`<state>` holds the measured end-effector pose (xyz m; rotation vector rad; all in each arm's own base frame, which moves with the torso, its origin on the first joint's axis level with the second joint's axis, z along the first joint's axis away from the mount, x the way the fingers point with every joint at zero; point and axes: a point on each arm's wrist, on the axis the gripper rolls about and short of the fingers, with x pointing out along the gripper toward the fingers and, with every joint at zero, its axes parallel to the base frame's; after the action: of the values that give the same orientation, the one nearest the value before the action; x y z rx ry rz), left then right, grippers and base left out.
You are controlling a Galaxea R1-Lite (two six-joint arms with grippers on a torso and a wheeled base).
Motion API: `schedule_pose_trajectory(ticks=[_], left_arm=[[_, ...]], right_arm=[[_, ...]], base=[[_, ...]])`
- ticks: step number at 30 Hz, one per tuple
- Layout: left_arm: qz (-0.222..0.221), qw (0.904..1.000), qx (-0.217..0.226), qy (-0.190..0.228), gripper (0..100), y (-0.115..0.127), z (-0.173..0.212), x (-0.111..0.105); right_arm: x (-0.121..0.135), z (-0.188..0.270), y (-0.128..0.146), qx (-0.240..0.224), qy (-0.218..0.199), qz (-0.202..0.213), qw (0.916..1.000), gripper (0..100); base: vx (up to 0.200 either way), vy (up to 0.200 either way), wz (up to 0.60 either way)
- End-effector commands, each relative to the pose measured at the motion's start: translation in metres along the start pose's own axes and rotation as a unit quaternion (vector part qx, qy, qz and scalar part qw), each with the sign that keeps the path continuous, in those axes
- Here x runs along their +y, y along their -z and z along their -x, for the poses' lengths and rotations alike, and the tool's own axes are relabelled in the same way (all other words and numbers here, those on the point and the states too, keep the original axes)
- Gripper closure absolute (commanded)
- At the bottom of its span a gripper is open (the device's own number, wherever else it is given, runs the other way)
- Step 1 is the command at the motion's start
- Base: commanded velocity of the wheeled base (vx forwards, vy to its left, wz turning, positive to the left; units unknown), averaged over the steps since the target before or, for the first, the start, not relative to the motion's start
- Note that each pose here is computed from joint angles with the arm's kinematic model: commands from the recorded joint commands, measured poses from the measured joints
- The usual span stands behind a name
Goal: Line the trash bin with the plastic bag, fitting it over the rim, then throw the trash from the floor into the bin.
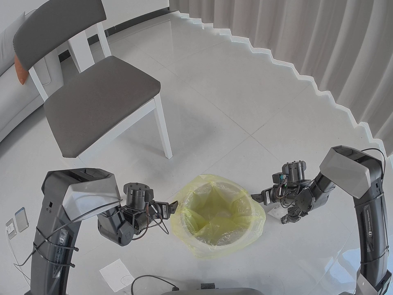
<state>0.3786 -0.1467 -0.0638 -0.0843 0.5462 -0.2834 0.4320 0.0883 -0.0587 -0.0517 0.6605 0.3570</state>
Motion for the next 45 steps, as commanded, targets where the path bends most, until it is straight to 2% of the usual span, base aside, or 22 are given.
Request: schedule_pose_trajectory(ticks=[1,5,12,20,28,29,34,37,45], left_arm=[[0.008,0.9995,-0.032,0.004,0,-0.023,0.031,0.004],[0.017,0.9985,-0.049,0.015,0,-0.025,0.044,0.006],[0.02,0.9967,-0.076,0.022,0,-0.03,0.057,0.006],[0.027,0.9942,-0.099,0.034,0,-0.032,0.074,0.0],[0.026,0.9928,-0.11,0.04,0,-0.036,0.085,-0.004],[0.025,0.992,-0.115,0.044,0,-0.039,0.089,-0.008],[0.02,0.9917,-0.116,0.052,0,-0.037,0.096,-0.014],[0.02,0.9909,-0.122,0.052,0,-0.041,0.1,-0.015],[0.015,0.9911,-0.117,0.062,0,-0.037,0.104,-0.023]], right_arm=[[-0.016,0.033,-0.017,-0.015,0.02,-0.003,0.9997,0],[-0.034,0.048,-0.012,-0.004,0.04,0.014,0.9991,0],[-0.061,0.07,0.018,0.047,0.072,0.03,0.9958,0],[-0.09,0.058,0.05,0.084,0.089,0.019,0.9923,0],[-0.094,0.051,0.044,0.117,0.078,0.01,0.99,0],[-0.097,0.048,0.036,0.144,0.076,0.003,0.9866,0],[-0.103,0.041,0.024,0.173,0.075,-0.005,0.9821,0],[-0.109,0.034,0.016,0.205,0.073,-0.01,0.9759,0],[-0.116,0.024,0.005,0.237,0.071,-0.014,0.9687,0]], base=[[0.0,0.0,0.0],[0.0,0.0,0.0],[0.0,0.0,0.0],[0.0,0.0,0.0],[0.0,0.0,0.0],[0.0,0.0,0.0],[0.0,0.0,0.0],[0.0,0.0,0.0],[0.0,0.0,0.0]])
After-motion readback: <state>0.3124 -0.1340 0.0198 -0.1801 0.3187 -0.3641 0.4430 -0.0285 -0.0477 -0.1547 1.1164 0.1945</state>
